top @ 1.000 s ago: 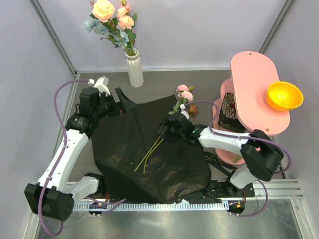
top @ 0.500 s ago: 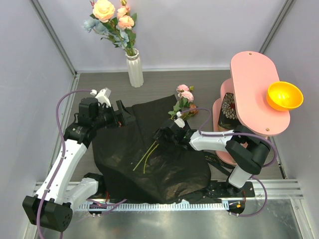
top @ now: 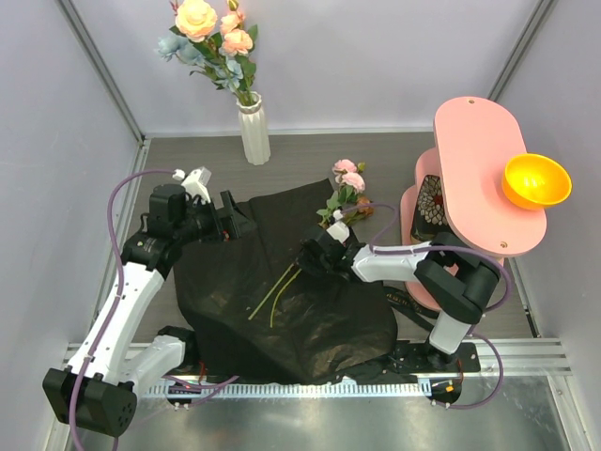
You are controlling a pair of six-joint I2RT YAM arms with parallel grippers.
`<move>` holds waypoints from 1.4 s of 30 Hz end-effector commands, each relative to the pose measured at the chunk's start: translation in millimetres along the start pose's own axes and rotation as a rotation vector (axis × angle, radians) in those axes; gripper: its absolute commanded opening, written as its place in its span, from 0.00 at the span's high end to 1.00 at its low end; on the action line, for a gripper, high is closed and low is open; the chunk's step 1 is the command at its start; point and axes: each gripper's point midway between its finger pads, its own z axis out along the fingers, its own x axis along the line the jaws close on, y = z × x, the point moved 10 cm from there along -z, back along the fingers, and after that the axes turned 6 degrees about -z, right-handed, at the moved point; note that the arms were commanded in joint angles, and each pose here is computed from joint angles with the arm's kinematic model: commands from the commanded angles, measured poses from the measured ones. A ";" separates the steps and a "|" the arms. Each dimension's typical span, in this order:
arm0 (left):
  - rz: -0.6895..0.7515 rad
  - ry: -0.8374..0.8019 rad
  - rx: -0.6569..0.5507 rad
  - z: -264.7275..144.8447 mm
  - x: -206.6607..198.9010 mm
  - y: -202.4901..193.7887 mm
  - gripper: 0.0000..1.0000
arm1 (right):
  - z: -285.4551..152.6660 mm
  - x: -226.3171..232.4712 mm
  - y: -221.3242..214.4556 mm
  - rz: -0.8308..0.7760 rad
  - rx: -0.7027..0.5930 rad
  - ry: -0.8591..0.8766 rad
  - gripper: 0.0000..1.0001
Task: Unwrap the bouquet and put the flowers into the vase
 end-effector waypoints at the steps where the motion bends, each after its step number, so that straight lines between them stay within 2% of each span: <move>1: 0.027 -0.021 -0.004 -5.6 -5.0 4.0 0.09 | -9.6 31.7 19.0 -0.052 -0.121 0.066 0.89; 3: 0.032 -0.026 -0.010 -6.3 -7.3 6.4 0.09 | -21.6 41.9 29.8 -0.083 -0.181 0.086 0.98; 9: 0.026 -0.056 -0.011 -7.7 -13.8 11.3 0.09 | -73.1 74.4 65.3 -0.172 -0.365 0.200 0.99; 10: 0.025 -0.075 -0.015 -7.7 -15.8 12.7 0.10 | -81.0 75.7 69.1 -0.244 -0.389 0.220 0.99; 12: 0.012 -0.164 0.021 -7.3 -22.9 11.3 0.16 | -103.5 81.0 76.3 -0.311 -0.438 0.320 0.99; 13: 0.026 -0.223 0.008 -5.3 -27.3 15.2 0.21 | -110.3 79.1 75.6 -0.432 -0.432 0.370 0.99; 15: -0.020 -0.361 0.069 -4.7 -35.9 11.3 0.23 | -129.1 75.5 75.7 -0.532 -0.472 0.504 0.99; 16: -0.003 -0.439 0.045 -3.7 -43.1 17.2 0.23 | -134.1 72.8 72.8 -0.623 -0.464 0.563 0.99; 17: -0.014 -0.514 0.094 -2.3 -44.3 13.0 0.23 | -141.0 73.2 73.4 -0.650 -0.478 0.622 0.99; 18: -0.024 -0.593 0.069 -3.6 -53.1 19.4 0.21 | -147.7 67.8 70.5 -0.688 -0.469 0.665 0.99; 19: -0.023 -0.639 0.076 -4.4 -56.3 19.5 0.19 | -153.3 66.9 63.1 -0.758 -0.416 0.751 0.99; 21: -0.007 -0.741 0.096 -4.6 -64.6 18.7 0.15 | -157.9 61.4 57.0 -0.860 -0.370 0.818 0.99; 22: 0.003 -0.771 0.106 -4.4 -67.5 17.8 0.12 | -162.6 57.9 52.2 -0.902 -0.320 0.861 0.99; 26: 0.045 -0.856 0.166 -0.2 -81.6 11.6 0.11 | -171.8 50.0 43.6 -0.971 -0.239 0.953 0.99; 29: 0.066 -0.873 0.162 3.6 -91.5 7.2 0.20 | -178.8 46.5 38.8 -0.983 -0.204 1.019 0.99; 30: 0.056 -0.862 0.149 5.8 -92.1 8.2 0.28 | -181.2 46.4 37.5 -0.984 -0.198 1.036 0.99; 35: 0.035 -0.842 0.139 12.5 -92.9 12.3 0.49 | -184.7 45.0 36.4 -0.984 -0.186 1.060 0.99; 36: 0.033 -0.839 0.140 13.9 -92.9 13.0 0.62 | -185.2 44.9 35.6 -0.987 -0.178 1.063 0.99; 37: 0.054 -0.843 0.125 13.2 -94.8 15.5 0.70 | -184.8 44.5 35.9 -0.988 -0.175 1.058 0.99; 38: 0.051 -0.824 0.131 14.6 -93.9 15.7 0.84 | -186.4 45.1 36.7 -0.988 -0.179 1.057 0.99; 39: 0.065 -0.806 0.125 15.4 -93.8 17.2 0.92 | -185.0 44.2 38.4 -0.982 -0.192 1.025 0.99; 40: 0.087 -0.780 0.082 13.1 -99.2 25.6 0.99 | -184.8 44.2 40.7 -0.972 -0.211 0.997 0.91; 42: 0.160 -0.707 0.041 9.9 -101.5 34.1 1.00 | -184.5 41.6 48.5 -0.942 -0.273 0.894 0.73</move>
